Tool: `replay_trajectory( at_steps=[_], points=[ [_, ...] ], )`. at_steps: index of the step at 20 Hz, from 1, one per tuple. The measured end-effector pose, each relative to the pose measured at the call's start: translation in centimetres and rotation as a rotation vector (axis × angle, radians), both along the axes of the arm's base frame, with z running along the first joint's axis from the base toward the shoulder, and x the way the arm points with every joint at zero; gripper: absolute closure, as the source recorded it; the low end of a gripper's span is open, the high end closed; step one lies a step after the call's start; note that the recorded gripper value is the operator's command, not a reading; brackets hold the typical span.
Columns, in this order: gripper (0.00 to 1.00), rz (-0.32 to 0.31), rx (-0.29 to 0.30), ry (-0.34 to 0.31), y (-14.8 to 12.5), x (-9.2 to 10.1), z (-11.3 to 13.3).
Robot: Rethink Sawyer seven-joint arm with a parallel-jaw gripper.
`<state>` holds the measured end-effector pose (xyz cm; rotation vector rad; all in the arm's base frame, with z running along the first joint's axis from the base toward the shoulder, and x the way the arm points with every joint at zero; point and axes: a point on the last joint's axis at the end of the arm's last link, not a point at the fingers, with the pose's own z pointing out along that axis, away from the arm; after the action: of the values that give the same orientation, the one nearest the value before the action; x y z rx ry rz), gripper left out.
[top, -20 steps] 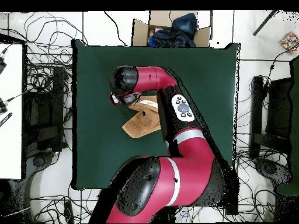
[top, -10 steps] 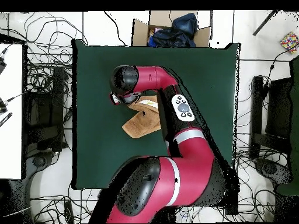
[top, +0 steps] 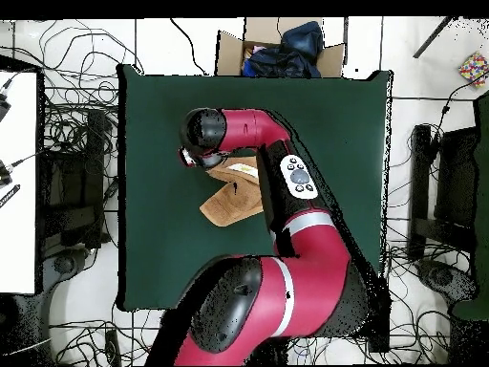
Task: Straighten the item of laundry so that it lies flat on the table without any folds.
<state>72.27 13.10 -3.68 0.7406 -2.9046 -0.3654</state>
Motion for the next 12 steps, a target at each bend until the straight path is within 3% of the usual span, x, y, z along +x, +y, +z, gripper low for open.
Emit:
replay_trajectory(
  at_steps=[1,6,12],
  points=[
    [0.00,-0.009,0.002,-0.058,0.3,0.8,0.0],
    [0.00,-0.006,-0.008,-0.177,1.3,2.4,1.4],
    [0.00,0.034,-0.042,-0.215,2.9,3.2,4.6]
  ],
)
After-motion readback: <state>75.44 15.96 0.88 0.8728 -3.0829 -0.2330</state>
